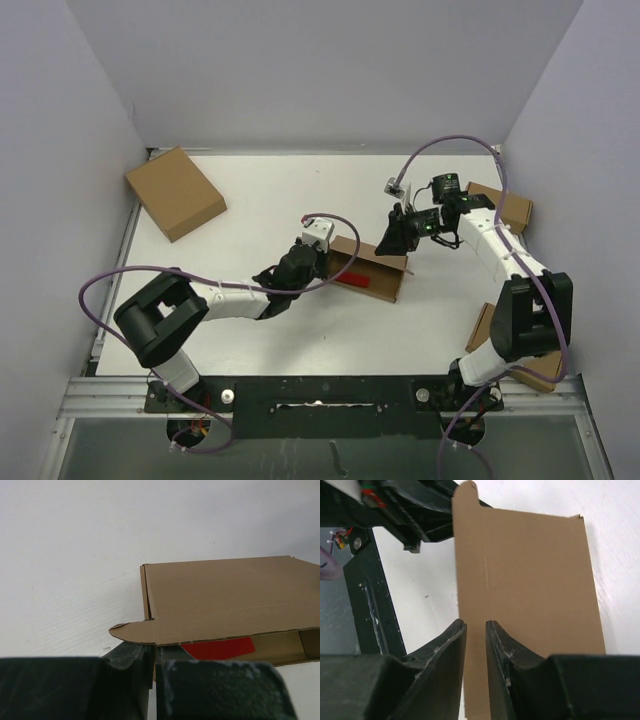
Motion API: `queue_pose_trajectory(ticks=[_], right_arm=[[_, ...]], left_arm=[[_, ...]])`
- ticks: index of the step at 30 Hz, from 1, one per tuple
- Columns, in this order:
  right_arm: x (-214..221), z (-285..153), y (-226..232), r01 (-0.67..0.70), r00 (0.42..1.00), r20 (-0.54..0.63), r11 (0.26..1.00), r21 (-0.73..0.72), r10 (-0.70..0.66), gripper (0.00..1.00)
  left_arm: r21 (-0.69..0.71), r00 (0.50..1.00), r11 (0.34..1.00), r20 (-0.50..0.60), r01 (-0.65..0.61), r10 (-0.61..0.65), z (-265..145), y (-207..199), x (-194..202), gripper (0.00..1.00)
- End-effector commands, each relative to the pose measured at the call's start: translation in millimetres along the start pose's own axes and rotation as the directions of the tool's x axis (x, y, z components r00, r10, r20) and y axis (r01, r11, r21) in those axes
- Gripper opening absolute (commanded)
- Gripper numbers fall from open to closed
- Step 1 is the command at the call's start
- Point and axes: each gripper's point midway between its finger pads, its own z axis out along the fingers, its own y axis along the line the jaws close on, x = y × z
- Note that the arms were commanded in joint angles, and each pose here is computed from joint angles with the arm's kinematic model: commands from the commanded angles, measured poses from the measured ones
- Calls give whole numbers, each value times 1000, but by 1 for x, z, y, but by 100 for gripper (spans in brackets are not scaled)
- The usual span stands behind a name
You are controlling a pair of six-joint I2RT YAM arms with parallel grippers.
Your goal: Fold the paper box
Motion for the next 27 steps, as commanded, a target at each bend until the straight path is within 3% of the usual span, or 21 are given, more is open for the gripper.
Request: queue_pose_trajectory(ticks=[1,5,14,19,27], right_arm=[[-6,4,-9,-50,999,-7,999,17,50,23],[2,11,-10,-67,997,-26,998,9,67,23],[23,27,-16,-131,988,-79,991,-18,129,22],[29,32,-18,-140,986,-98,990,-19,137,22],[41,40,-18,-141,982,-134,990,-25,137,22]], left_arm=[[54,997,998,66,23,-27,-4,-16,-31,1],[67,998,998,63,22,-26,-9,-18,-31,17],[118,999,993,34,8,-12,-31,-19,-28,34],[152,1000,988,-16,-1,3,-56,-14,-20,51],[255,996,963,-42,83,-75,-118,-18,-59,61]])
